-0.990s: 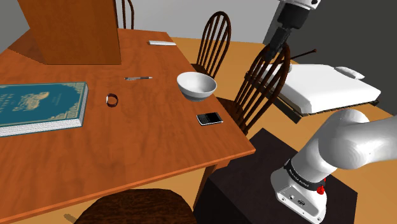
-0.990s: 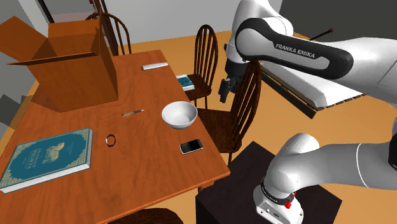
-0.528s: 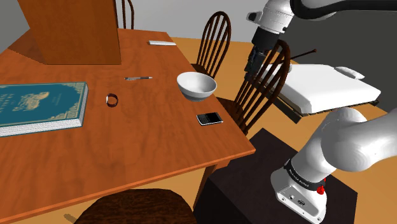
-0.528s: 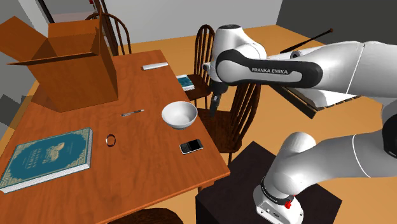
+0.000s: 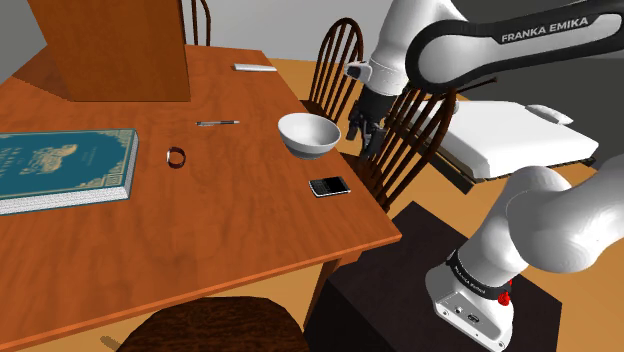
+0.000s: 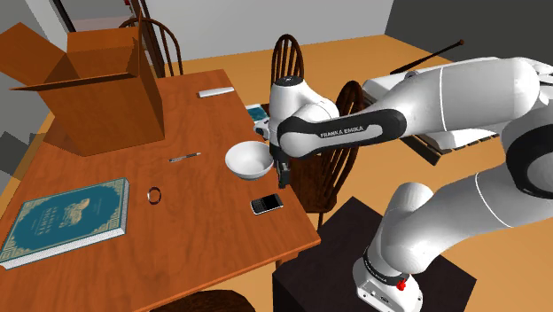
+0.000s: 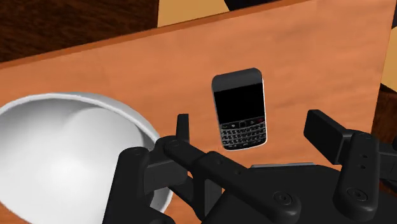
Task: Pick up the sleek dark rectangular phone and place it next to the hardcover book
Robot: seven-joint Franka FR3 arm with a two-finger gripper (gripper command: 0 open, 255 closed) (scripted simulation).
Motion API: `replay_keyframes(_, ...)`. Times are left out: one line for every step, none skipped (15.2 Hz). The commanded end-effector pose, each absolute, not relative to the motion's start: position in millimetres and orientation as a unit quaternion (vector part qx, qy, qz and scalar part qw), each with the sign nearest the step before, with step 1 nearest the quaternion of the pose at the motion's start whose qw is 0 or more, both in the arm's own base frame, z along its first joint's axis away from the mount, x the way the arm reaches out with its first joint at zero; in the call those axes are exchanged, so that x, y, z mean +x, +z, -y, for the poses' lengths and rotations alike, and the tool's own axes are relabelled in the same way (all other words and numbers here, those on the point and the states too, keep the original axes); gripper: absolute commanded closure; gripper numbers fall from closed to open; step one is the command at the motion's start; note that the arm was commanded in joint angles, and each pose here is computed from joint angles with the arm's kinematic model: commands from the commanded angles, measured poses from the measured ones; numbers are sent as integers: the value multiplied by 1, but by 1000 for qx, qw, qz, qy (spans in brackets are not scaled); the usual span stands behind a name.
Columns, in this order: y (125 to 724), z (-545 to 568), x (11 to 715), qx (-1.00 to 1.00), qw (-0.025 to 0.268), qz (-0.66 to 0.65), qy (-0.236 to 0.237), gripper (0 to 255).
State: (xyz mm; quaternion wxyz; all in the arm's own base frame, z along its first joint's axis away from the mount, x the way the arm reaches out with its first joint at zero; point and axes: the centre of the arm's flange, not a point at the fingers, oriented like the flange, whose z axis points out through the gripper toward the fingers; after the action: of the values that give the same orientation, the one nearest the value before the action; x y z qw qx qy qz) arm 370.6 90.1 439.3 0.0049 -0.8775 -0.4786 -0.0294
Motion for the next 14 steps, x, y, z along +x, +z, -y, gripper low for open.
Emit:
replay_keyframes(418, -106, 372, -849, -1, 527, -30, 0)
replay_keyframes(407, -114, 372, -835, -4, 550, -30, 0)
replay_keyframes(395, -121, 372, -820, -8, 572, -29, 0)
replay_keyframes(384, -129, 372, -804, -11, 594, -29, 0)
replay_keyframes(373, -136, 372, -788, -14, 615, -29, 0)
replay_keyframes(371, -138, 371, -784, -14, 619, -28, 0)
replay_keyframes(365, -138, 372, -784, -14, 619, -28, 0)
replay_keyframes(360, -138, 372, -784, -14, 619, -28, 0)
replay_keyframes(355, -138, 372, -784, -14, 619, -28, 0)
replay_keyframes(349, -138, 373, -784, -14, 619, -28, 0)
replay_keyframes(344, -138, 373, -784, -14, 619, -28, 0)
replay_keyframes(339, -138, 373, -784, -14, 619, -28, 0)
replay_keyframes(331, -138, 374, -784, -14, 619, -28, 0)
replay_keyframes(331, -138, 374, -784, -14, 619, -28, 0)
